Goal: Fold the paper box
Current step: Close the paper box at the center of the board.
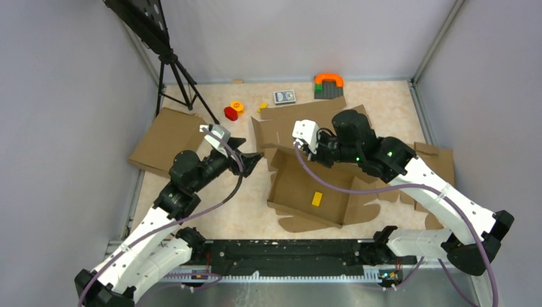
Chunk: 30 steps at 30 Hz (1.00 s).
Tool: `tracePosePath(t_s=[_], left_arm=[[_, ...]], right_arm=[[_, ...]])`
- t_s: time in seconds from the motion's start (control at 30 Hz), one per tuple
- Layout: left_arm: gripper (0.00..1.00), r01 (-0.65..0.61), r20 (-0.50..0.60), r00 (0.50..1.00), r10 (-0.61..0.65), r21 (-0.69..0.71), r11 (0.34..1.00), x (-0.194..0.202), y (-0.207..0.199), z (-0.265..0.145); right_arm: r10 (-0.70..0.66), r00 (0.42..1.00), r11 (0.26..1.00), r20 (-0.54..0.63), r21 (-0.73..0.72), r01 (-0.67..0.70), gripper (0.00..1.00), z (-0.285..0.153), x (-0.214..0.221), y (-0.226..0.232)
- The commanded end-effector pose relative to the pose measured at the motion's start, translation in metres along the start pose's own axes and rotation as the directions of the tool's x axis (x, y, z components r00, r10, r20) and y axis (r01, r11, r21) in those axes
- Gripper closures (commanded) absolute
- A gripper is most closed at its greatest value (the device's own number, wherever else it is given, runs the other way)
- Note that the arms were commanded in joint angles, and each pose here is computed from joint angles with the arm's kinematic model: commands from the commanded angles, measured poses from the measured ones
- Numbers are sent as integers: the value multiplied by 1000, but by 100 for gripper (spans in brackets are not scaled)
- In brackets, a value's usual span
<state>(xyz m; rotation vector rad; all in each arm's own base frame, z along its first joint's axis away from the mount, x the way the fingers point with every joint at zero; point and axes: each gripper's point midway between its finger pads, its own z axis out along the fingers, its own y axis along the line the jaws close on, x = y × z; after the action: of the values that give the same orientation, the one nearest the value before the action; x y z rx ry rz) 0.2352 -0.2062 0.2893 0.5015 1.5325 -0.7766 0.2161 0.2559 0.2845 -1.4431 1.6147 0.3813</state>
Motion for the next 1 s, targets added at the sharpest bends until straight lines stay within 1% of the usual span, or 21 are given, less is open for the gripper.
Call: tracePosePath(t_s=[0.0,0.07,0.13,0.17,0.27,0.37,0.43,0.53,0.6,0.67,0.73,0.83,0.87,0.9,0.93,0.97], left_arm=[[20,-202,120,973,197,36,979,-42,-4,12],[20,-269,96,961,260,100,958,-41,-10,22],[23,-299,45,954,296,197,934,-38,-20,35],[25,-309,17,949,315,252,917,-35,-26,40],[28,-346,-3,926,379,396,850,-29,-41,48],[31,-375,33,910,413,487,789,-29,-54,48],[34,-367,30,909,416,534,762,-23,-60,49],[37,-336,-12,909,418,573,748,-10,-60,49],[38,-336,-13,906,423,586,738,-6,-61,48],[45,-342,4,908,419,586,735,-6,-62,48],[57,-343,12,912,411,573,744,-7,-61,52],[75,-341,-3,910,415,564,752,-5,-57,56],[84,-343,-7,908,418,559,755,-4,-55,57],[98,-351,-5,906,424,554,755,-5,-54,57],[100,-356,-5,903,429,550,756,-5,-53,57],[100,-358,-5,903,430,546,757,-5,-53,57]], right_arm=[[-24,1000,999,18,-23,25,100,-3,-9,5],[-25,1000,999,19,-26,25,100,-3,-9,6],[-28,999,999,21,-26,28,100,-3,-10,6],[-27,999,999,21,-27,27,100,-3,-11,6],[-30,999,999,23,-26,30,100,-3,-11,6],[-29,999,999,22,-24,30,100,-3,-12,6],[-29,999,999,20,-19,29,100,-4,-12,4],[-29,999,1000,17,-12,29,100,-4,-12,3],[-29,999,1000,15,-7,29,100,-4,-12,2],[-27,1000,1000,14,-6,27,100,-4,-12,2],[-27,999,1000,19,-6,27,99,-4,-13,2],[-25,999,1000,22,2,25,95,-4,-14,0],[-25,999,1000,22,5,25,94,-5,-14,0],[-23,1000,1000,20,10,22,91,-5,-14,-1],[-18,1000,1000,20,18,18,87,-5,-14,-3],[-14,1000,999,16,30,14,80,-6,-14,-5]])
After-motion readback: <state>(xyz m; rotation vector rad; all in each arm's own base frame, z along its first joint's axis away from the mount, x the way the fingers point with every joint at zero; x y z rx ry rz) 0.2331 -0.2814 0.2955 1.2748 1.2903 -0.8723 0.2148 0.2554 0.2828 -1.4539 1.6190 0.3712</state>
